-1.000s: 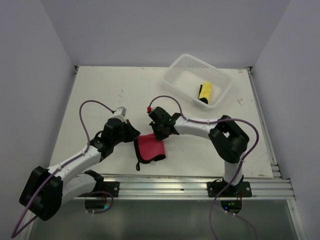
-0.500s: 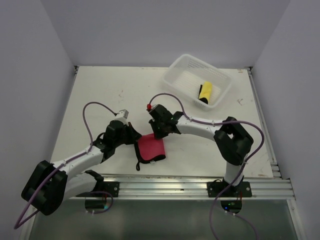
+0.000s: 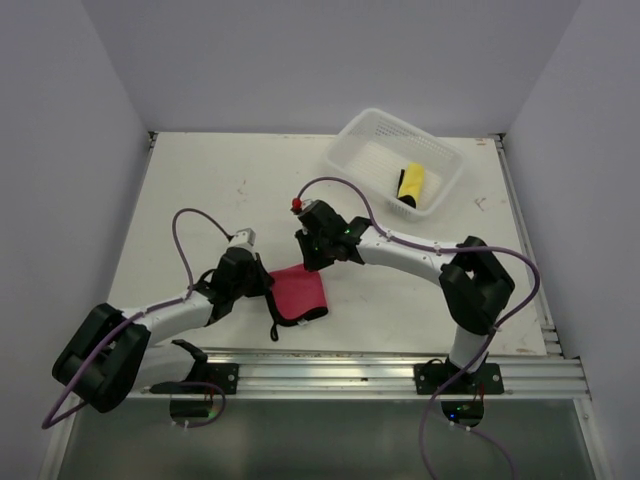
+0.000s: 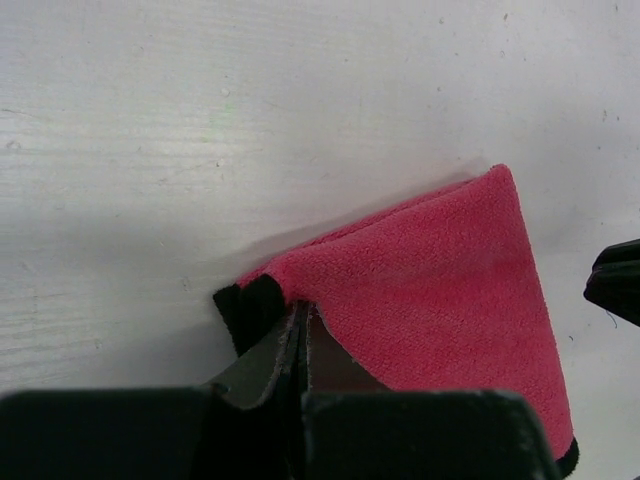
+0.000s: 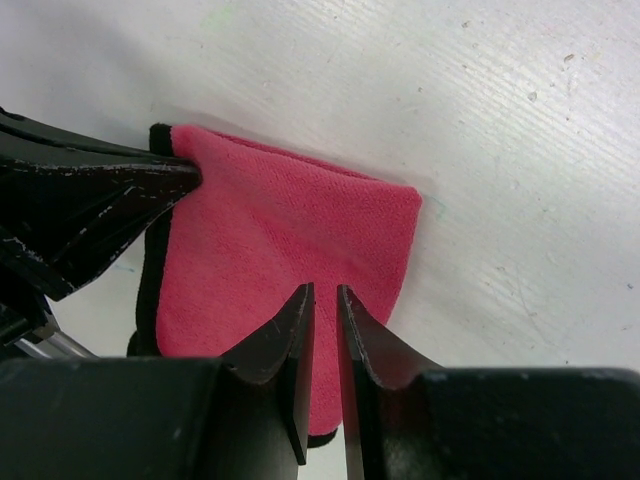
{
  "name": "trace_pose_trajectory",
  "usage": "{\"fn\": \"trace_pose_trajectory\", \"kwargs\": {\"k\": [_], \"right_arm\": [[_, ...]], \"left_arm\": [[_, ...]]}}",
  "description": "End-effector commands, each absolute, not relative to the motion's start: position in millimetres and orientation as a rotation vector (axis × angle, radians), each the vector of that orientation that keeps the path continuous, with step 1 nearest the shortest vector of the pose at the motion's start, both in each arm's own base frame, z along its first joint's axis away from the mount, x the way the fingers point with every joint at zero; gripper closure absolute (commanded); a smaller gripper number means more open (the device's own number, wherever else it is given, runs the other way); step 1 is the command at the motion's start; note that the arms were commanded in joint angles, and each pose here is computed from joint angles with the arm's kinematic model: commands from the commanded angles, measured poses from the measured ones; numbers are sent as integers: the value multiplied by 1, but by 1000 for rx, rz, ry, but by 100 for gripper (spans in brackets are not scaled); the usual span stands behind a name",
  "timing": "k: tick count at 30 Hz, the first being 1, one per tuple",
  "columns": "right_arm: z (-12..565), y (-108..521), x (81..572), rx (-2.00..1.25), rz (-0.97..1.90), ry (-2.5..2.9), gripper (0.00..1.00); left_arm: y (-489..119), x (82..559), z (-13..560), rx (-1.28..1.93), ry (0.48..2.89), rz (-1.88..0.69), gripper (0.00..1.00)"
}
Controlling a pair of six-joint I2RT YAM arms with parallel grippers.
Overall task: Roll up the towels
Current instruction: Fold the towel
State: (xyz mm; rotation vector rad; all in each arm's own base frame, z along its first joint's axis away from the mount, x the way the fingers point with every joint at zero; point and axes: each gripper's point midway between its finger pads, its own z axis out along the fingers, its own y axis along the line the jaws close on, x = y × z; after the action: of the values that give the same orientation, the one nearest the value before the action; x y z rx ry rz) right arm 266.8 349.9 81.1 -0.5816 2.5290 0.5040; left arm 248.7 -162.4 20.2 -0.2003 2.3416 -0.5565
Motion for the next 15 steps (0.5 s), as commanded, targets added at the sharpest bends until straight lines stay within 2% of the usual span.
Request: {"fn": "trace_pose_trajectory", "kwargs": {"k": [1, 15], "right_arm": [[106, 350, 267, -557, 549, 2483, 81], [79, 343, 200, -708, 630, 2546, 81]], "left_arm": [[-156, 256, 20, -195, 2298, -510, 100], [-158, 252, 13, -200, 2314, -525, 100]]}}
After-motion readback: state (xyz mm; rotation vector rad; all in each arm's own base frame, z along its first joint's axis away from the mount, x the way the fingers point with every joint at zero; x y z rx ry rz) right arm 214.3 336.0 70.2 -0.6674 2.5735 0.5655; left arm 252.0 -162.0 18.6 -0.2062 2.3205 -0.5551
